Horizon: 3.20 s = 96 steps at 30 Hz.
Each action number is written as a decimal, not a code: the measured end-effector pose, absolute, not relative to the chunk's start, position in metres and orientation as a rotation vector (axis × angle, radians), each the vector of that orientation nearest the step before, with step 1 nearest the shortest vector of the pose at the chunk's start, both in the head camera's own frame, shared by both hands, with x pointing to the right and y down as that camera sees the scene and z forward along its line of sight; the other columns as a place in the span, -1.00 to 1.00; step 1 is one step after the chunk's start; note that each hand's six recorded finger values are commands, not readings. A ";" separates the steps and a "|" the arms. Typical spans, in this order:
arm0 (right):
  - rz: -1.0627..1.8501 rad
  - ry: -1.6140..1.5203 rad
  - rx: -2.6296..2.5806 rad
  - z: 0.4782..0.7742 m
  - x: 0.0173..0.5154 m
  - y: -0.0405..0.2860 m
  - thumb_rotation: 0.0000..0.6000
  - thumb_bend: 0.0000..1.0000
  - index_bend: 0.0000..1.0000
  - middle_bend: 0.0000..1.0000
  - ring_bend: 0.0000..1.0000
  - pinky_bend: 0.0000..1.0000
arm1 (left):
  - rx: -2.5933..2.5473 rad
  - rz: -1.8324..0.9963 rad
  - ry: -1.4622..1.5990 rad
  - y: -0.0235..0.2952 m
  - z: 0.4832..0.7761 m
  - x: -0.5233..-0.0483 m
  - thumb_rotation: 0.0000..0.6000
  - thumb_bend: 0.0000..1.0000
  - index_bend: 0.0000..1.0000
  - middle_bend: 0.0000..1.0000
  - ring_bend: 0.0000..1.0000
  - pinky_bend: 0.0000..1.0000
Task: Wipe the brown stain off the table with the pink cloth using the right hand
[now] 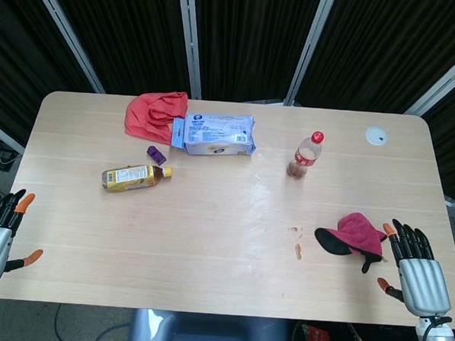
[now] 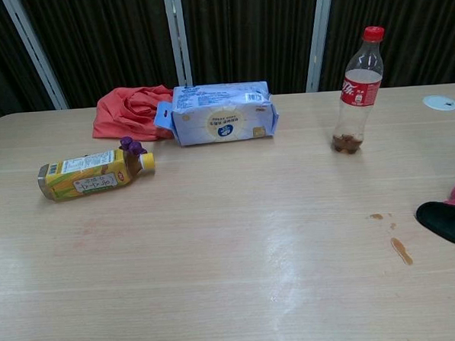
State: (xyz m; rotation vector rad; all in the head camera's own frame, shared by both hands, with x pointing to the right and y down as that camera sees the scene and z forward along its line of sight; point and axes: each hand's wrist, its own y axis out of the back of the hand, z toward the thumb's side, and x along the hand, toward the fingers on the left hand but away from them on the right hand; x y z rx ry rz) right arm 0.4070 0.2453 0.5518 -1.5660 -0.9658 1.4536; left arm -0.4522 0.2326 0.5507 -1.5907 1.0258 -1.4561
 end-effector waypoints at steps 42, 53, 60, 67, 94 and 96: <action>1.909 -0.827 -1.512 0.674 0.408 0.198 1.00 -0.86 -0.97 -1.00 -1.00 -0.87 | -1.616 -1.476 1.020 0.232 0.557 -0.451 1.00 -1.00 -0.96 -1.00 -1.00 -1.00; 1.997 -0.809 -1.537 0.699 0.409 0.187 1.00 -0.82 -0.84 -1.00 -1.00 -0.82 | -1.636 -1.485 1.010 0.231 0.562 -0.450 1.00 -1.00 -0.95 -1.00 -1.00 -1.00; 2.008 -0.785 -1.520 0.715 0.409 0.184 1.00 -0.61 -0.73 -0.80 -1.00 -0.60 | -1.638 -1.474 1.014 0.231 0.561 -0.449 1.00 -1.00 -0.93 -1.00 -1.00 -1.00; 2.014 -0.813 -1.521 0.727 0.406 0.183 1.00 -0.48 -0.48 -0.51 -0.73 -0.27 | -1.638 -1.478 1.020 0.231 0.561 -0.449 1.00 -1.00 -0.92 -1.00 -1.00 -1.00; 1.652 -0.935 -1.859 0.729 0.263 0.197 1.00 -0.24 0.49 0.30 0.16 0.50 | -1.650 -1.476 1.041 0.231 0.561 -0.449 1.00 -1.00 -0.88 -1.00 -1.00 -1.00; 1.590 -0.910 -1.916 0.726 0.235 0.202 1.00 -0.24 0.48 0.30 0.16 0.51 | -1.651 -1.476 1.042 0.231 0.561 -0.449 1.00 -1.00 -0.88 -1.00 -1.00 -1.00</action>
